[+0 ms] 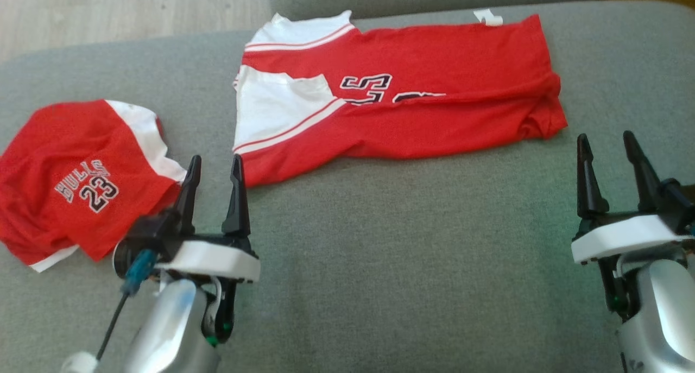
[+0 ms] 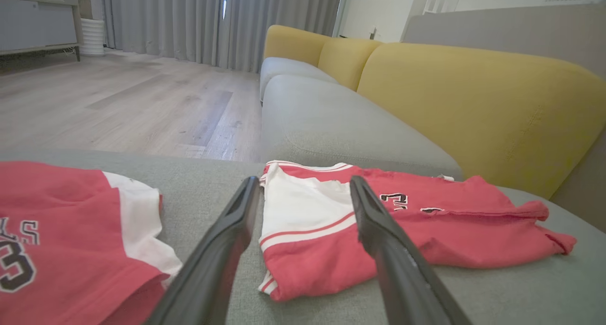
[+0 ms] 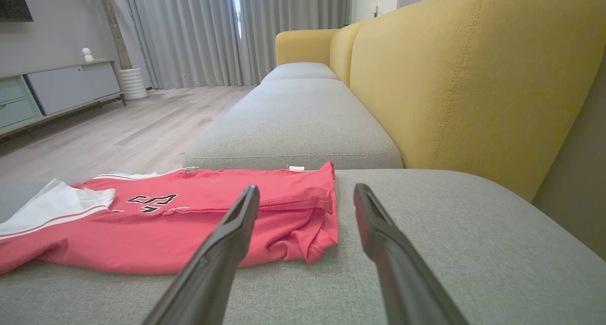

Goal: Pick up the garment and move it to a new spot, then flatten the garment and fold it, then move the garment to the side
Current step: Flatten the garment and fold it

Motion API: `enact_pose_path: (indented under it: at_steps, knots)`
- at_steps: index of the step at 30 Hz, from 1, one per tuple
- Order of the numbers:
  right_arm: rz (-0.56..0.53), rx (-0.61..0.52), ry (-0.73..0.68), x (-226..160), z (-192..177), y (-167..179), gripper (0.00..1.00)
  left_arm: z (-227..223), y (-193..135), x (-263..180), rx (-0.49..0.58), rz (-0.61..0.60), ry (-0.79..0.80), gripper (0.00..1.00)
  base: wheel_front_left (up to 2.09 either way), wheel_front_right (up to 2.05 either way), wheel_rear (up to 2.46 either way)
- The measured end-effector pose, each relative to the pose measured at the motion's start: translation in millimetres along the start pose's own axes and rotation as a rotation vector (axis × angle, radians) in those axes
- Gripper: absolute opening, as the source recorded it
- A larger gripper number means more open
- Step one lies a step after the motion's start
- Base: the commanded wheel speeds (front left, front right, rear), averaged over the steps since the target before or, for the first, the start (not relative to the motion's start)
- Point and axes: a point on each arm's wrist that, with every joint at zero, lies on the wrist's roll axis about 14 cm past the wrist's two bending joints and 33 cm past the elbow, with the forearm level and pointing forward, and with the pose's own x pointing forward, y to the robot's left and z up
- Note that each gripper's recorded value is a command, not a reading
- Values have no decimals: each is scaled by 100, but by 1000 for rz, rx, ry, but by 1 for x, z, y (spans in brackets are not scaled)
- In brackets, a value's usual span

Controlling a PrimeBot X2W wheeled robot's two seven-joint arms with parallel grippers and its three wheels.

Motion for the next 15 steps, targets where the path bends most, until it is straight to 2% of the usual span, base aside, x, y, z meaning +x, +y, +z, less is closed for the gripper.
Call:
enact_pose_path:
  at_steps: [9,15]
  knots:
    - [-14,-11,25,7,-7,-7,100,-47,4,29,4,10,209,100,0,0,0]
    - [-25,-15,32,9,-10,-11,100,-87,12,31,35,47,397,100,0,0,0]
